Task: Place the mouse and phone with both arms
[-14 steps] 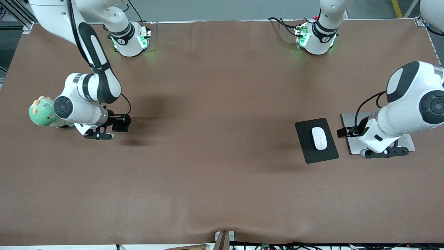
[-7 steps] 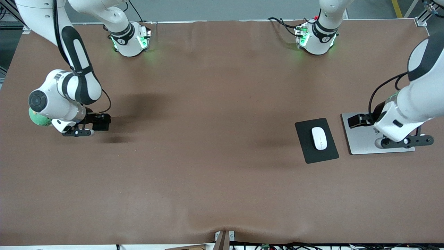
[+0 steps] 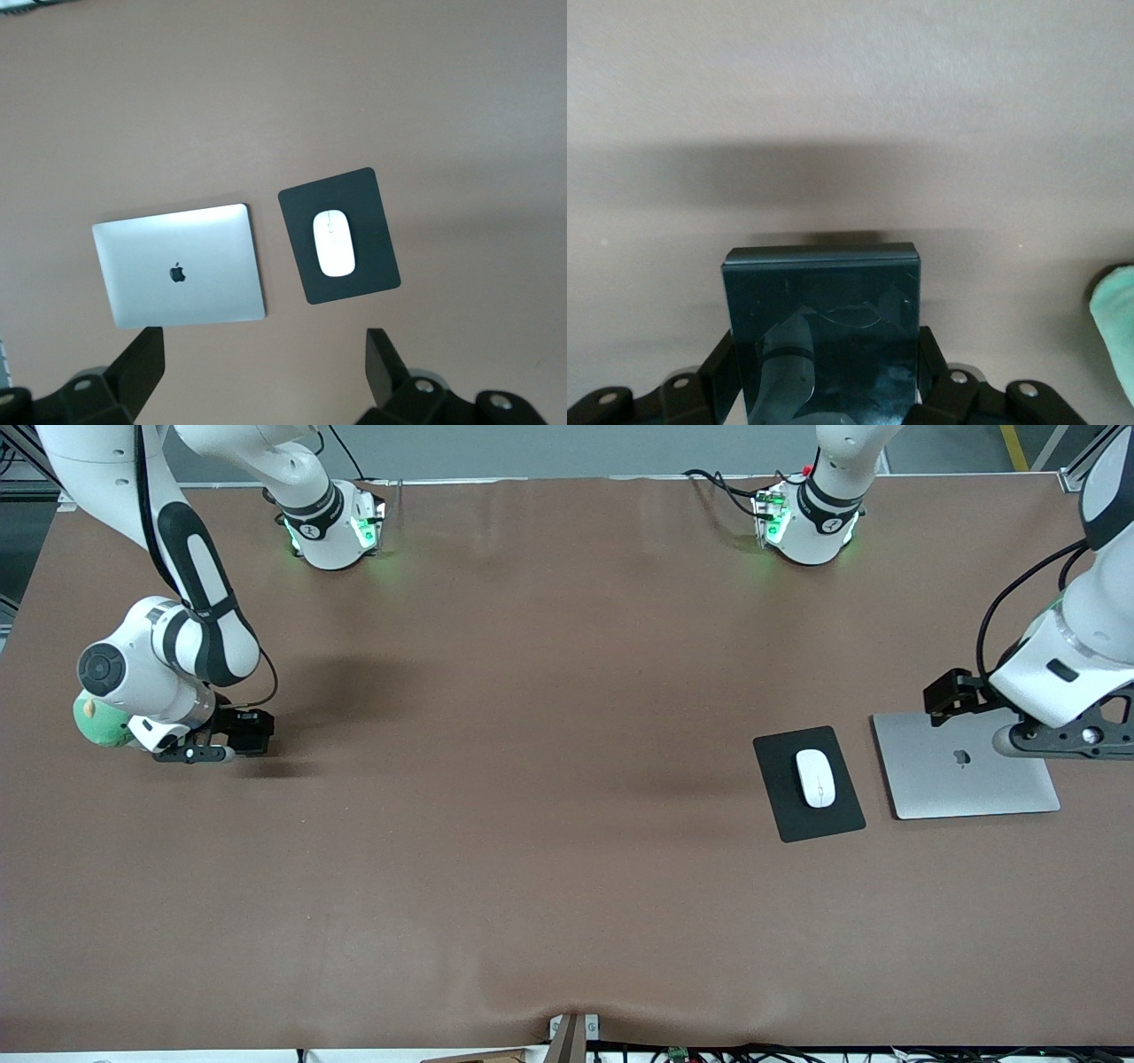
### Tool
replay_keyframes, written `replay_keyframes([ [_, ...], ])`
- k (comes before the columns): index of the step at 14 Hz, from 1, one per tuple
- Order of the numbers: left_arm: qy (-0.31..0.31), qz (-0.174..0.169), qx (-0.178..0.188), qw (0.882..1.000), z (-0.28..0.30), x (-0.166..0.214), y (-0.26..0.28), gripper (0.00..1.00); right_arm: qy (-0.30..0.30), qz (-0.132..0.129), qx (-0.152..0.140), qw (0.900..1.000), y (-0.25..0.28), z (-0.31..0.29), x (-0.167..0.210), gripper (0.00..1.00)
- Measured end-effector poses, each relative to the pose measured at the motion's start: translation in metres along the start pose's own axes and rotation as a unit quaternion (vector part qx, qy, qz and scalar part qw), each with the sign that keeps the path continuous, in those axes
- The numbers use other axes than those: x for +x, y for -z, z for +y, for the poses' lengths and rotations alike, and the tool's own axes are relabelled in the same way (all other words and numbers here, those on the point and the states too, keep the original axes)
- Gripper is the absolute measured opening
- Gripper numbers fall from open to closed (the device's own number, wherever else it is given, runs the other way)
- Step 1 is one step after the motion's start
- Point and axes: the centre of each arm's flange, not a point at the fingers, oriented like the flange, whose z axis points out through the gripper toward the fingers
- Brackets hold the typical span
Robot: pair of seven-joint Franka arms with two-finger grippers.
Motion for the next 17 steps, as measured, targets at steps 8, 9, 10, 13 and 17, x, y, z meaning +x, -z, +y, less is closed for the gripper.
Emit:
replay_keyframes([
  [8,0.005,0.020,-0.039,0.999,0.015,-0.006,0.025,1.00,-0.001,-0.015,-0.006,1.000,-0.017,0.007,-0.006,0.80],
  [9,0.012,0.026,-0.052,0.998,0.007,-0.009,0.032,1.00,-0.001,-0.017,-0.007,1.000,-0.019,0.007,-0.007,0.80],
  [10,0.014,0.033,-0.059,0.998,-0.004,-0.015,0.042,1.00,-0.001,-0.019,-0.008,1.000,-0.021,0.008,-0.007,0.80],
  [13,0.023,0.050,-0.050,0.997,-0.022,-0.037,0.068,1.00,-0.001,-0.023,-0.009,1.000,-0.024,0.007,-0.008,0.85],
  [17,0.034,0.044,-0.039,0.998,-0.023,-0.068,0.072,1.00,0.000,-0.023,-0.007,1.000,-0.020,0.007,-0.004,1.00],
])
